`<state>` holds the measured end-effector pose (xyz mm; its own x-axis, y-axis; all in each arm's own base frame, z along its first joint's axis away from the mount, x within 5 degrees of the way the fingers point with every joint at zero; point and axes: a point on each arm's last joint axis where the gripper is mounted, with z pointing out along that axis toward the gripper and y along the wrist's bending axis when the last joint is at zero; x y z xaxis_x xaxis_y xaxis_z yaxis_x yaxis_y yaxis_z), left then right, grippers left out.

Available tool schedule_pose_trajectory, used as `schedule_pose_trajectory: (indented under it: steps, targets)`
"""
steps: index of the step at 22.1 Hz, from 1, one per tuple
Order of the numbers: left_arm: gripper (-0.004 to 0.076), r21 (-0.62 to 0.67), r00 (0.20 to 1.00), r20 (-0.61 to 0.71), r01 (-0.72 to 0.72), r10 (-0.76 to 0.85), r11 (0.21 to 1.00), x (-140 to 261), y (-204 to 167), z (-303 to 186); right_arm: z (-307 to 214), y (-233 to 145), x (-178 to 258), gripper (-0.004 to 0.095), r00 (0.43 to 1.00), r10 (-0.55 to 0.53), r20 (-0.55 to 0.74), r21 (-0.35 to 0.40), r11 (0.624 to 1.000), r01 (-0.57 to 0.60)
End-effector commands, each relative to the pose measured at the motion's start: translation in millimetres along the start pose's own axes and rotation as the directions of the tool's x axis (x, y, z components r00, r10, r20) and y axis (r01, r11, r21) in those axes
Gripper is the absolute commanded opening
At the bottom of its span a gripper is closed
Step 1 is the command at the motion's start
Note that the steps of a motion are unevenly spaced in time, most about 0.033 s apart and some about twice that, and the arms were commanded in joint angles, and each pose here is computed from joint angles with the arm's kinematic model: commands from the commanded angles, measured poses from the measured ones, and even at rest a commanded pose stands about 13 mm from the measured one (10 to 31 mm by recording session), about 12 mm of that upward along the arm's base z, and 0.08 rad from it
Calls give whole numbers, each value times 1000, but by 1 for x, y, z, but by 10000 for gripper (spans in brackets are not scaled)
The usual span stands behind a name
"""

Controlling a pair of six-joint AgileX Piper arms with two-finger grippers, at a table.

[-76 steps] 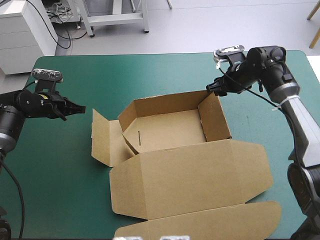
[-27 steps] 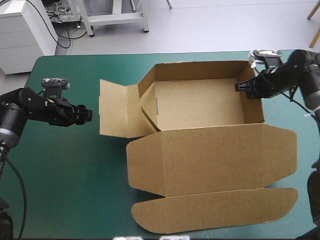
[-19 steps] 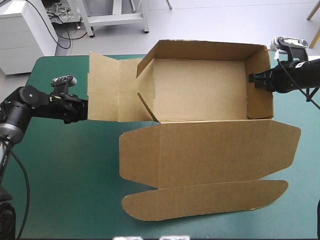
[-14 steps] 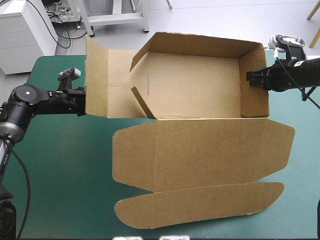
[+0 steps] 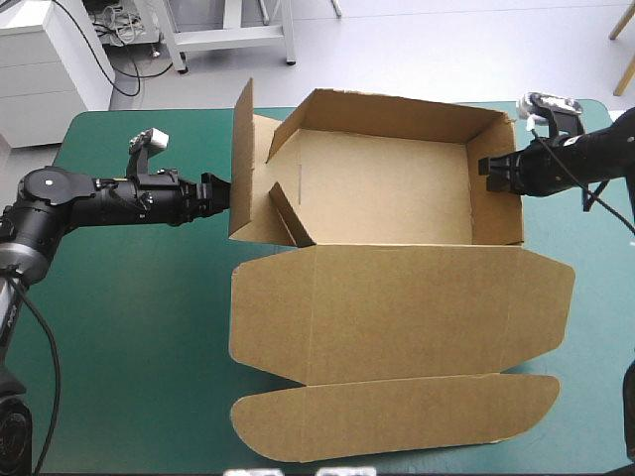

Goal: Fold the box

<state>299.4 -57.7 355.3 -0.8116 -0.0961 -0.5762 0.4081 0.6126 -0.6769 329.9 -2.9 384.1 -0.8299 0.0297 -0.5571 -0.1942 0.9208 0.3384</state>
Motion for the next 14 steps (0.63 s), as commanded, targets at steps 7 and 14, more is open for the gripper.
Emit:
schedule_pose_trajectory:
  steps: [7,14]
  targets:
    - [619,106,999,26,-44,42,993,-3,-25,-11,47,38,-12,-14,998,-58,9,-37,998,58]
    - [619,124,998,-18,-65,68,990,1,-26,-11,88,76,-11,-14,996,-90,11,-89,992,91]
